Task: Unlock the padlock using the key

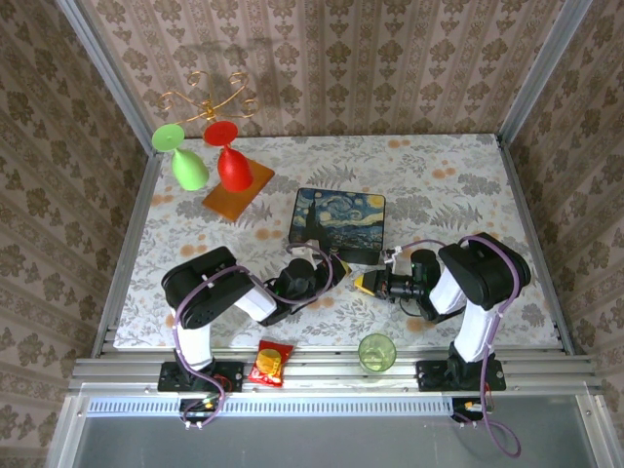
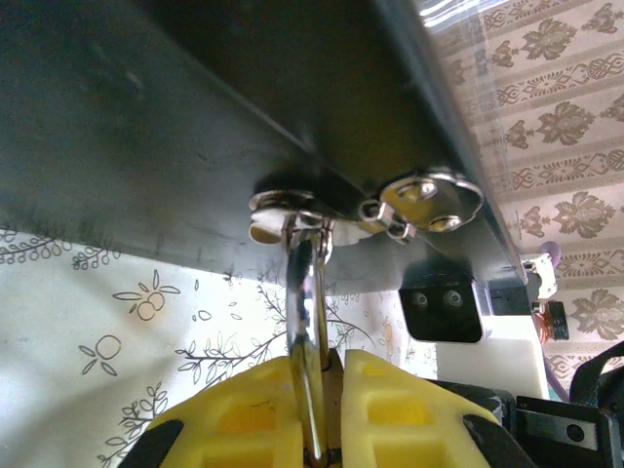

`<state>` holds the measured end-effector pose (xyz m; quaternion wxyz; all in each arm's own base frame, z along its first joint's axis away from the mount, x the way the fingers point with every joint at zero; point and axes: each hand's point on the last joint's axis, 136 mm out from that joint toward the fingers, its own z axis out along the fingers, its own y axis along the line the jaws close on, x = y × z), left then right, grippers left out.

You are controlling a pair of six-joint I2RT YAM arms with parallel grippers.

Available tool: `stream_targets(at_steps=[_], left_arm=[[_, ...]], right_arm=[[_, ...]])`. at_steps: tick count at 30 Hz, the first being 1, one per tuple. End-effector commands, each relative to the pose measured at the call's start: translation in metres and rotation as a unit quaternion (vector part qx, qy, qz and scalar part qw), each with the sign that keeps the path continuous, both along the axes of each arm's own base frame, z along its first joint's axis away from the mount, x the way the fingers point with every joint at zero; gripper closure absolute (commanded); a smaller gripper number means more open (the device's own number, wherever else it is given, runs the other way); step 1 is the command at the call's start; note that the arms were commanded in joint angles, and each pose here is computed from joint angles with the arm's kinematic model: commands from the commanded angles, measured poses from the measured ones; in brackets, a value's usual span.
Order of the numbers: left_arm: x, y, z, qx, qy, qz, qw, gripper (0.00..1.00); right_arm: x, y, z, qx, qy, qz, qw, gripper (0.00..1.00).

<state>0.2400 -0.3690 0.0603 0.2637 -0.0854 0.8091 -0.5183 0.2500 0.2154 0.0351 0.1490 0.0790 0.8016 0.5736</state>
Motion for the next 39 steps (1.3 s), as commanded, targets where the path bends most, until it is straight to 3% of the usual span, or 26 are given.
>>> stream_targets(at_steps=[1,12,25,33,39], left_arm=[[-0.002,-0.009,0.024,-0.046,-0.02,-0.01,0.999,1.0],[-0.004,-0.012,0.027,-0.059,-0.018,-0.015,0.998,1.0],[-0.021,-0.03,0.041,-0.097,-0.008,-0.036,0.995,1.0],[-0.018,-0.036,0.069,-0.128,-0.028,-0.04,0.991,1.0],[-0.017,-0.037,0.072,-0.134,-0.024,-0.038,0.99,1.0]], right_arm=[[0.0,0.004,0.02,0.019,-0.041,0.019,0.999,1.0],[0.01,0.005,0.03,0.026,-0.056,0.012,0.998,1.0],[0.031,-0.003,0.022,0.042,-0.018,-0.003,0.999,1.0],[0.025,-0.002,0.0,0.042,0.031,0.003,0.999,1.0],[0.02,-0.001,0.012,0.05,0.016,0.014,0.999,1.0]])
